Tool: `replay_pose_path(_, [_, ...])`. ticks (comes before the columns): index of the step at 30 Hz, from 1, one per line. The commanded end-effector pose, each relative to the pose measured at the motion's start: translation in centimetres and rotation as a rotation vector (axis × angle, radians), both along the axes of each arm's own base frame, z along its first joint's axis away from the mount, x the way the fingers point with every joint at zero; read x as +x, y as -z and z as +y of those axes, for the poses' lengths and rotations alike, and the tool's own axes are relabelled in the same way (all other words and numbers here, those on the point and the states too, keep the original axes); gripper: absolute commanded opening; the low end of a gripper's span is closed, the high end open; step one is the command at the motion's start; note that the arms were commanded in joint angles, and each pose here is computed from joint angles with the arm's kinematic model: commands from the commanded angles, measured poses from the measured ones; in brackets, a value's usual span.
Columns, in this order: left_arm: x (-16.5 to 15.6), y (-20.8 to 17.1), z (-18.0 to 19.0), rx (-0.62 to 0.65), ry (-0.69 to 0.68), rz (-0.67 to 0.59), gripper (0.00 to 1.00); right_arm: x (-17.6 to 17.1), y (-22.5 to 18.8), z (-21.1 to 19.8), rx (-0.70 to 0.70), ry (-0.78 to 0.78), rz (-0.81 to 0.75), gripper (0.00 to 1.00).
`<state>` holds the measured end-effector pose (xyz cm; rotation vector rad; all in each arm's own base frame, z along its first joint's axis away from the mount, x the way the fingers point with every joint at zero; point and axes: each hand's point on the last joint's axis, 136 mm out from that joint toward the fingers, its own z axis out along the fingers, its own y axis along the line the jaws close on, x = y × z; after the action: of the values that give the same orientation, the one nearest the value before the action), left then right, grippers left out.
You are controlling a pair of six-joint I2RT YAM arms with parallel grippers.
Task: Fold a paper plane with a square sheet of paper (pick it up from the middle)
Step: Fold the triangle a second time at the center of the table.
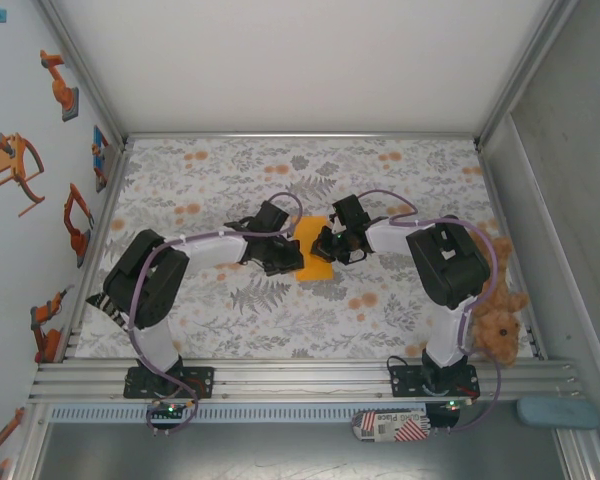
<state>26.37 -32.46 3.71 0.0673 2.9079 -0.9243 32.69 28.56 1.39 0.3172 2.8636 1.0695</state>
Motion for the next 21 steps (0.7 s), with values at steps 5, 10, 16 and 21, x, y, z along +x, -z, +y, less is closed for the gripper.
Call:
replay_pose_path(5, [-0.1,2.8,0.6,0.051,-0.037,0.053,0.00,-2.7,4.9,-2.8,-0.161,0.041,0.142,0.00])
replay_pose_path(10, [-1.4,5.1,2.3,0.125,-0.054,0.105,0.00,-0.6,1.4,-1.1,-0.064,0.009,0.001,0.00])
replay_pose_path(16, [-1.9,5.9,2.8,0.128,-0.064,0.120,0.00,0.3,-3.4,0.1,0.015,-0.097,-0.195,0.00])
replay_pose_path(21, [-1.9,5.7,2.4,0.109,-0.057,0.116,0.00,-1.6,-3.4,1.1,0.077,-0.151,-0.183,0.00])
